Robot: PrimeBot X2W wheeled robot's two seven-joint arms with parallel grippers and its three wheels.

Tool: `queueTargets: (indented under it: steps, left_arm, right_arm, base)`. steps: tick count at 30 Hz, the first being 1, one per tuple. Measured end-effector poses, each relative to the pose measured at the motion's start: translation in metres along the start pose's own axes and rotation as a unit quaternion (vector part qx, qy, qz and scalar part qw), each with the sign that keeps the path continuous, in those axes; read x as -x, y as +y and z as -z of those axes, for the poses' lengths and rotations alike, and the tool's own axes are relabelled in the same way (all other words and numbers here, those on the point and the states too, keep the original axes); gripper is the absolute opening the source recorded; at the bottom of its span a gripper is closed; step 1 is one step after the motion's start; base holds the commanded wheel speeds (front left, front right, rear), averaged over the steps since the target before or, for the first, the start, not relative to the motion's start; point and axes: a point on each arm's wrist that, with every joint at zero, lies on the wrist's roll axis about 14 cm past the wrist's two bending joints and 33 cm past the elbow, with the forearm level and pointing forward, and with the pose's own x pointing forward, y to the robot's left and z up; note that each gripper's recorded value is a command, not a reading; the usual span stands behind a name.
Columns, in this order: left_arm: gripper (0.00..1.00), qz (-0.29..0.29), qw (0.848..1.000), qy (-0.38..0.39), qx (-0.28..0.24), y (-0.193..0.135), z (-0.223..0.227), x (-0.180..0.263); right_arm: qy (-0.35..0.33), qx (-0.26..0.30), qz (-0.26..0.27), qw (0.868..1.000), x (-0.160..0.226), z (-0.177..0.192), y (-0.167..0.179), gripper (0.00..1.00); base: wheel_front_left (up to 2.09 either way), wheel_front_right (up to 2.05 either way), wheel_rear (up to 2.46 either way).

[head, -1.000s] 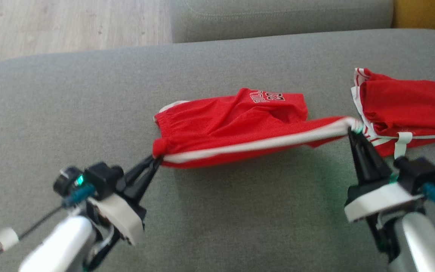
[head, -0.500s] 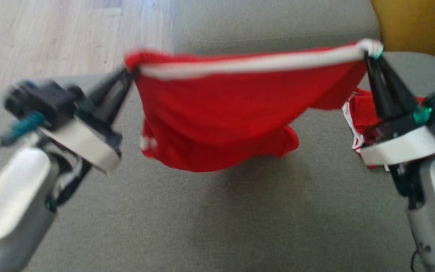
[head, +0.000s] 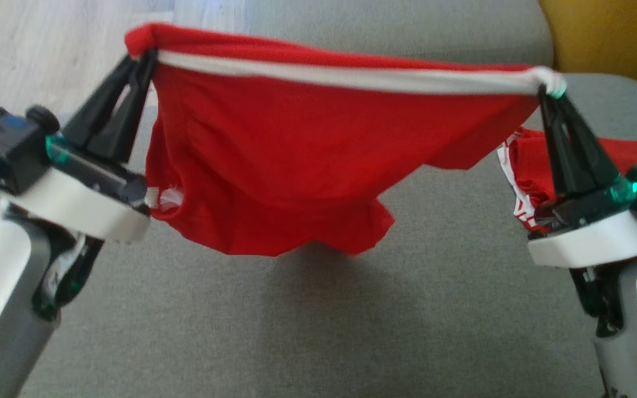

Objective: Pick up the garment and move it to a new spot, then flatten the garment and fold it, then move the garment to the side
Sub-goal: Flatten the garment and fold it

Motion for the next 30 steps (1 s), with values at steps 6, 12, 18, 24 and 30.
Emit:
queueTargets:
  steps: [6, 12, 18, 24, 30]
  left_arm:
    - [0.00, 0.020, 0.998, 0.050, 0.029, -0.006, 0.035, -0.005]
    - [0.00, 0.040, 0.994, 0.083, 0.054, 0.004, 0.063, -0.037]
    - [0.00, 0.027, 0.993, 0.109, 0.041, 0.047, 0.097, -0.116]
    - [0.00, -0.020, 1.000, -0.007, 0.016, 0.094, 0.068, -0.198]
    - [0.00, -0.039, 0.999, -0.020, 0.028, 0.099, 0.096, -0.211]
  right_arm:
    - [0.036, 0.000, -0.011, 0.999, -0.009, 0.024, 0.001, 0.00]
    - [0.059, 0.017, -0.038, 0.997, -0.054, 0.040, -0.003, 0.00]
    - [0.071, 0.055, -0.074, 0.993, -0.145, 0.064, -0.012, 0.00]
    - [-0.001, 0.098, -0.026, 0.995, -0.233, 0.045, -0.059, 0.00]
    - [0.049, 0.098, -0.023, 0.994, -0.239, 0.105, -0.060, 0.00]
  base:
    - [0.00, 0.00, 0.00]
    - [0.00, 0.00, 0.00]
    - [0.00, 0.00, 0.00]
    - [0.00, 0.00, 0.00]
    - [0.00, 0.00, 0.00]
